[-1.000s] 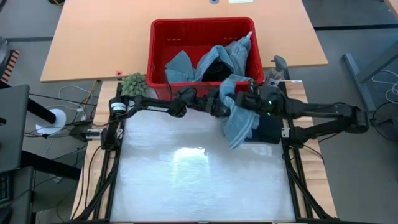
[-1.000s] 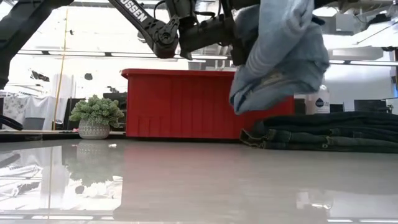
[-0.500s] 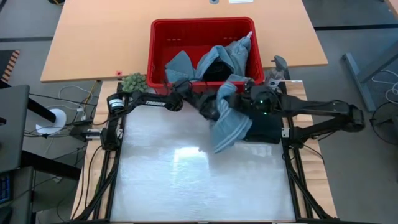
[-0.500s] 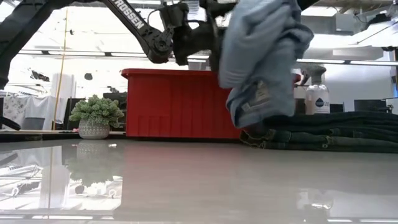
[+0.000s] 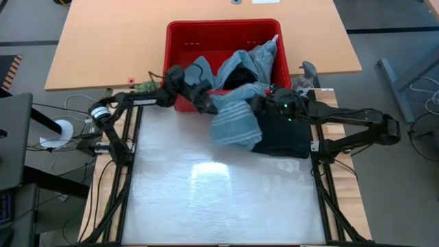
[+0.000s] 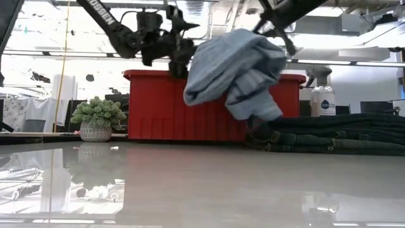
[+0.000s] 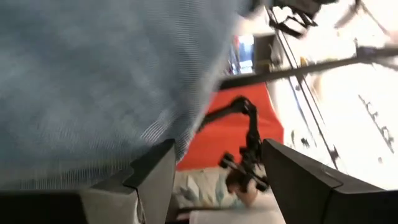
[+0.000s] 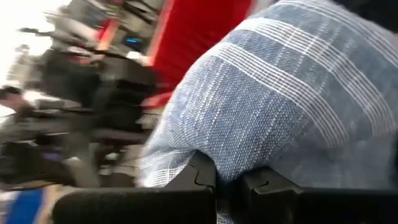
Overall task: Fold Laundry from Bin
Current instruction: Stack the folded blue polo shirt on top of the folded black pants
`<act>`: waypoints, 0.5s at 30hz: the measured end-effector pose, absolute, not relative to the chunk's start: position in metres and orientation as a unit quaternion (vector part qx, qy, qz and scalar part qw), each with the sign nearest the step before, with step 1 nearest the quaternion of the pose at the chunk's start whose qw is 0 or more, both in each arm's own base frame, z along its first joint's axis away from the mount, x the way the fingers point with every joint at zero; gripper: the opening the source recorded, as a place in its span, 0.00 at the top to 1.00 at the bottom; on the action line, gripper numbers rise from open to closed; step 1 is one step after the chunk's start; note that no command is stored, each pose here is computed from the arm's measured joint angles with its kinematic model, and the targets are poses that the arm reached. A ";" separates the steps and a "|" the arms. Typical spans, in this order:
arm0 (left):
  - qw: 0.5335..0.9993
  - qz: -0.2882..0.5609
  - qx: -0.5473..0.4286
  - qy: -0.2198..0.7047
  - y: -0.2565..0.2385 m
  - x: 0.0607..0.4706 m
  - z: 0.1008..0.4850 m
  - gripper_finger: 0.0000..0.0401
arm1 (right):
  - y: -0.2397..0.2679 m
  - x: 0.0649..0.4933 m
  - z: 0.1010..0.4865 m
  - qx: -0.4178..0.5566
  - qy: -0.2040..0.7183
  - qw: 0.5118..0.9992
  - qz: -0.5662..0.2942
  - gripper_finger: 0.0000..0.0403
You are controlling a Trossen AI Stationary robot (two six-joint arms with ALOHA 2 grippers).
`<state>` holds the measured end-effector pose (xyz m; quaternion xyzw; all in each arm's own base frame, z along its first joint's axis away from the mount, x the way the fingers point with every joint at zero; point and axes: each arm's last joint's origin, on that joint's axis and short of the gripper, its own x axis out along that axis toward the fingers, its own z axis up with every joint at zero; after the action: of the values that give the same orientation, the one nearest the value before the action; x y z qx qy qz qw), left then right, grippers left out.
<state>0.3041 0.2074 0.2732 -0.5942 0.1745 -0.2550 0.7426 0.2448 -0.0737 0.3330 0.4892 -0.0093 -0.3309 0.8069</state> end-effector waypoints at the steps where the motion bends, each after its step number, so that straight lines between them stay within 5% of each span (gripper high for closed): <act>1: 0.742 -0.243 -0.601 0.171 0.211 0.297 0.269 0.44 | -0.077 0.249 0.335 0.490 -0.023 0.812 -0.316 0.91; 7: 0.755 -0.192 -0.611 0.138 0.213 0.267 0.254 0.44 | -0.096 0.263 0.337 0.490 -0.048 0.820 -0.292 0.91; 15: 0.768 -0.195 -0.594 0.136 0.200 0.262 0.252 0.44 | -0.079 0.225 0.292 0.483 0.194 0.714 -0.468 0.91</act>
<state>0.2621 0.2002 0.2519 -0.5943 0.1364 -0.1951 0.7682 0.2247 -0.0788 0.2924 0.4826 0.1936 -0.4681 0.7145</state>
